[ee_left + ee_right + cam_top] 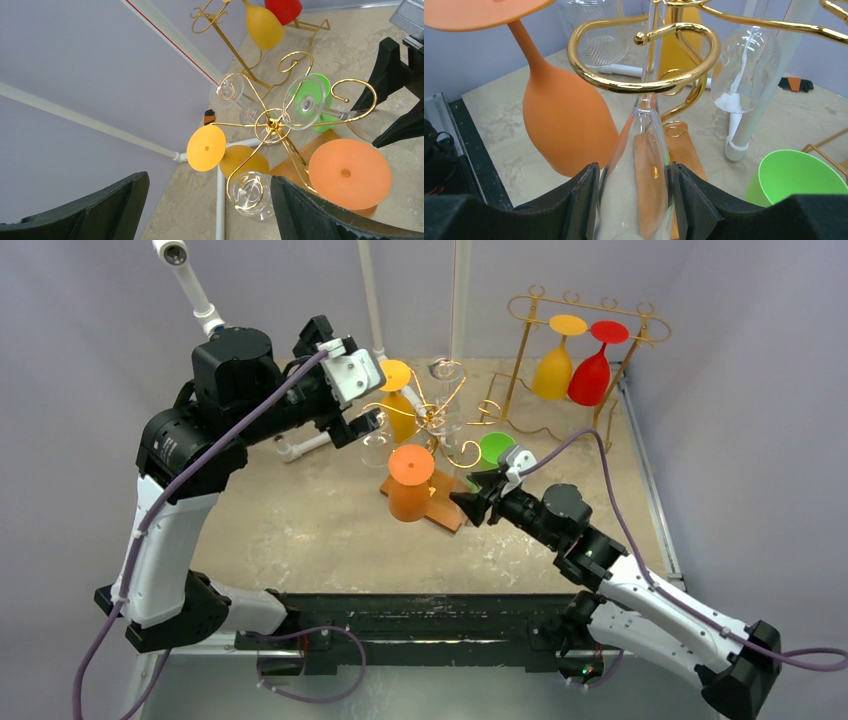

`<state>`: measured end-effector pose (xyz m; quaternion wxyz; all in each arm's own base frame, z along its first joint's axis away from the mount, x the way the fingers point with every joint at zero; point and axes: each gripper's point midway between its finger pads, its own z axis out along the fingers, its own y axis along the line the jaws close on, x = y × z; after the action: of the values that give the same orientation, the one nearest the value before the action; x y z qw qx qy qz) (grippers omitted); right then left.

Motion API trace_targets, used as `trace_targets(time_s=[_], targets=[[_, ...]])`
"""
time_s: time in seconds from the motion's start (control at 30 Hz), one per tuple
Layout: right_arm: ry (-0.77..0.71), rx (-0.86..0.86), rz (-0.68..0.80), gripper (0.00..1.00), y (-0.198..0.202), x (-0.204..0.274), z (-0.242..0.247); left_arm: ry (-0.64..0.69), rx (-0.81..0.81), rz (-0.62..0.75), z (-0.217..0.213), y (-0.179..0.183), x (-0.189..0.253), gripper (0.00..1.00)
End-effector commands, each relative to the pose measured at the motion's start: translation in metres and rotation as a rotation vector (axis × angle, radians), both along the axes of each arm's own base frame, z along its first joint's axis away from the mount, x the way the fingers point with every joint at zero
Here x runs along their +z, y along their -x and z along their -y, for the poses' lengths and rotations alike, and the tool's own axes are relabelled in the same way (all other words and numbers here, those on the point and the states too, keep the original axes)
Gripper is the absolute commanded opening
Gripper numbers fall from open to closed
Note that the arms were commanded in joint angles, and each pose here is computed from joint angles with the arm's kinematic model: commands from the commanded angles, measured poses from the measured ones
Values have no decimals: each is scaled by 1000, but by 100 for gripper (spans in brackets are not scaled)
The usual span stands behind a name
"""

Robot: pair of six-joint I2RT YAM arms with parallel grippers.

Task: Place the wine glass upside down on the wine glass rack
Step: Turn the wine glass upside down at the wine rack.

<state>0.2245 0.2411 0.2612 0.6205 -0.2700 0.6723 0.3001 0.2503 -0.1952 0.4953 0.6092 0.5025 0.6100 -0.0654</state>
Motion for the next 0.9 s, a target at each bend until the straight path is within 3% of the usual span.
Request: trace_targets(time_s=[0.0, 0.87], targets=[[-72, -9, 96, 0, 1, 26, 0, -36, 280, -100, -36, -20, -23, 100], [-137, -11, 251, 0, 19, 24, 13, -75, 335, -124, -32, -38, -37, 100]])
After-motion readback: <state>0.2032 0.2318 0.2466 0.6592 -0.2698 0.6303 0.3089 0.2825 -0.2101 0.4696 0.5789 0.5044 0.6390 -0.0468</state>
